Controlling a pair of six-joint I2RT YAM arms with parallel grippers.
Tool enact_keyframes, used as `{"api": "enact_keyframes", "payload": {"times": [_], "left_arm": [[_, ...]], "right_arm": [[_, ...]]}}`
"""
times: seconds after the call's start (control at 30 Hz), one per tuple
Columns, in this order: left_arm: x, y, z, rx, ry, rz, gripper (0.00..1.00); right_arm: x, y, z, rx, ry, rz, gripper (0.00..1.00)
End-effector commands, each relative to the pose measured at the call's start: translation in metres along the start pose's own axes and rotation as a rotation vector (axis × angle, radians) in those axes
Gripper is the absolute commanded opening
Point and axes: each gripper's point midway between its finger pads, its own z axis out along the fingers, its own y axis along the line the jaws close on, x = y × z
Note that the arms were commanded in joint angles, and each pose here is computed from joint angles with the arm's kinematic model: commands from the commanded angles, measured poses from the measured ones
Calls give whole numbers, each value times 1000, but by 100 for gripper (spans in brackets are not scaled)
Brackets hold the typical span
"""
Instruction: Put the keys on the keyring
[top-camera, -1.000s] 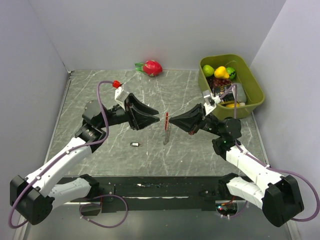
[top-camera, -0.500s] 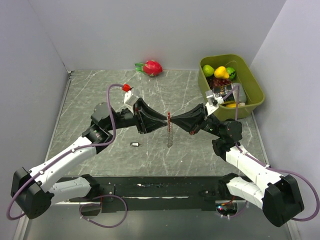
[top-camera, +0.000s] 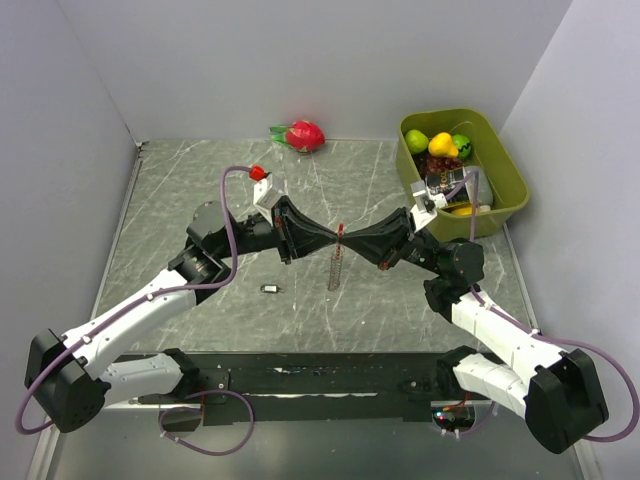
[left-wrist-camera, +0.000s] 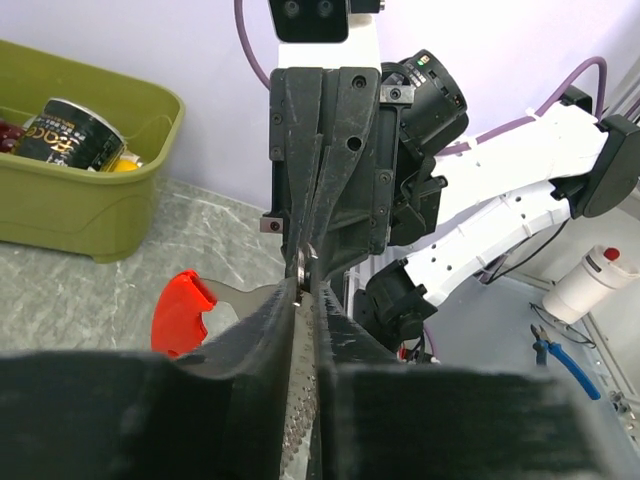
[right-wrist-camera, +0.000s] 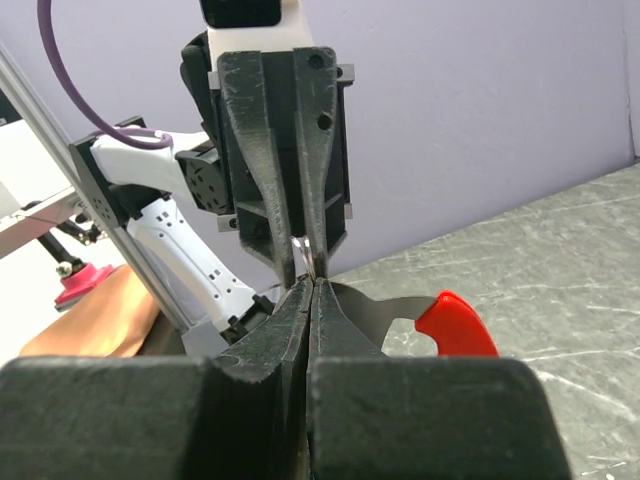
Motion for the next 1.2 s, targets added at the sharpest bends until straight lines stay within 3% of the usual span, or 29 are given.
{"api": "enact_keyframes", "payload": {"times": [0.0, 0.07, 0.3, 0.33, 0.4, 0.43, 0.5, 0.53, 0.57, 0.93, 1.17], "left_arm": [[-22, -9, 5, 27, -43, 56, 8], [-21, -9, 6, 29, -36, 52, 1], [-22, -6, 2, 1, -46, 69, 1], [-22, -7, 1, -4, -44, 72, 1], [-22, -5, -1, -22, -42, 88, 1], [-20, -3, -2, -35, -28, 85, 1], [-21, -3, -6, -54, -29, 118, 1], [-22, -4, -9, -60, -27, 128, 1], [-22, -4, -10, -62, -22, 147, 1], [-25, -15, -22, -54, 4, 246, 1], [-22, -8, -24, -89, 26, 260, 1]], "right_arm": [[-11, 17, 2, -63, -46, -55, 0], [-12, 16, 3, -66, -50, -54, 0], [-6, 16, 5, -87, -21, -28, 0], [-5, 15, 5, -87, -21, -23, 4], [-3, 15, 3, -91, -21, -25, 19], [-3, 17, 2, -95, -25, -32, 33], [-1, 15, 0, -86, -23, -35, 45], [-3, 16, -1, -80, -29, -58, 85], [0, 14, -3, -69, -27, -58, 100], [-5, 0, -27, 46, -48, -145, 100], [-1, -14, -29, 107, -35, -118, 100]]}}
